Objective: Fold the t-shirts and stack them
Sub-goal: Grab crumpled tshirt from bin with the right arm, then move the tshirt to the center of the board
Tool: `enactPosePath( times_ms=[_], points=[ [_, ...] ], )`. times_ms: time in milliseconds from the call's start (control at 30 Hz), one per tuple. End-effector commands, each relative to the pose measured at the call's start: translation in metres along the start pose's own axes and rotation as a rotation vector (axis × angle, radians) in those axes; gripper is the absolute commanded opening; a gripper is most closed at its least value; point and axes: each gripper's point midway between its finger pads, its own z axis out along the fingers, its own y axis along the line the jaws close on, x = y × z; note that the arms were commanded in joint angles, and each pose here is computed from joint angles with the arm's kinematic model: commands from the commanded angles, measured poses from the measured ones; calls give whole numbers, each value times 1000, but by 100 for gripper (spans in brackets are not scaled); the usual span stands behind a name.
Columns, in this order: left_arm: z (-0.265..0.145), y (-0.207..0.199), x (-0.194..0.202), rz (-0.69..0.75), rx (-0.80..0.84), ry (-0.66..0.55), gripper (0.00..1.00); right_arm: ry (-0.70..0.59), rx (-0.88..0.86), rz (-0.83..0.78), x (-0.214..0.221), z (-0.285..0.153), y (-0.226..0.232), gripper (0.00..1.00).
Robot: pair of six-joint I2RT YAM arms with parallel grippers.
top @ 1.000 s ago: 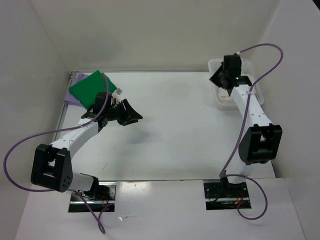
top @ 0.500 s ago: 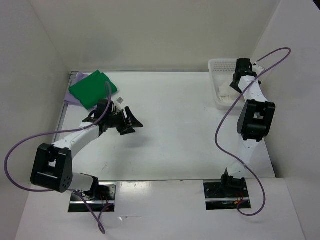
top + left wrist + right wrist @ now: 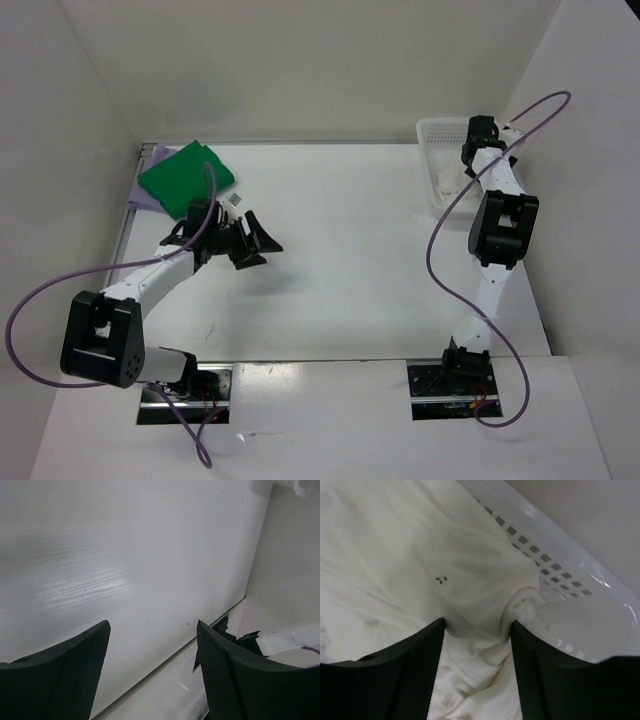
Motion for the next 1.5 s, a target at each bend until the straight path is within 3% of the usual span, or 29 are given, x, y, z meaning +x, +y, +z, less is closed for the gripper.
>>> enactPosePath(
  times_ms=[0,133,167,233,300,333,433,567,733,833,967,1000,1100,1200,1233,1400,1467],
  points=[
    [-11,-11,-4,57,30,-40,77,-17,49,30,-8,12,-4,54],
    [-21,-13,-5,62,24,-71,77,10,16,34,-2,15,4,23],
    [-20,-10,-3,57,19,-65,77,10,-6,42,-8,10,7,9],
    [-24,-9,-4,66,19,-75,77,-3,-83,105,-28,-16,10,0],
    [-25,-9,-6,84,9,-79,77,-23,-169,152,-39,-38,12,0],
    [-26,-11,-7,82,8,-77,79,-80,-260,206,-70,-77,8,0],
    [-24,-11,-10,95,1,-71,80,-145,-405,269,-96,-133,2,0],
    [-27,-13,-22,90,1,-95,80,-250,-745,311,-146,-263,-4,0],
    [-32,-13,-43,45,0,-142,82,-298,-1217,251,-152,-435,20,0],
    [-39,-6,-57,-11,-12,-187,82,-224,-1571,205,-133,-539,27,0],
    [-54,10,-77,-110,-33,-267,82,-127,-1889,160,-112,-622,12,0],
    [-57,15,-83,-123,-47,-290,82,-106,-1929,146,-107,-629,7,0],
    [-82,23,-101,-171,-52,-378,84,-7,-1863,151,-76,-591,30,2],
    [-100,28,-114,-200,-57,-440,84,194,-1717,162,-16,-506,52,2],
    [-100,28,-114,-200,-57,-440,84,152,-1663,181,-15,-491,48,2],
    [-94,38,-110,-208,-77,-429,84,248,-1215,116,75,-350,45,37],
    [-95,51,-104,-145,-182,-446,84,238,-1121,95,86,-331,35,48]
  ],
)
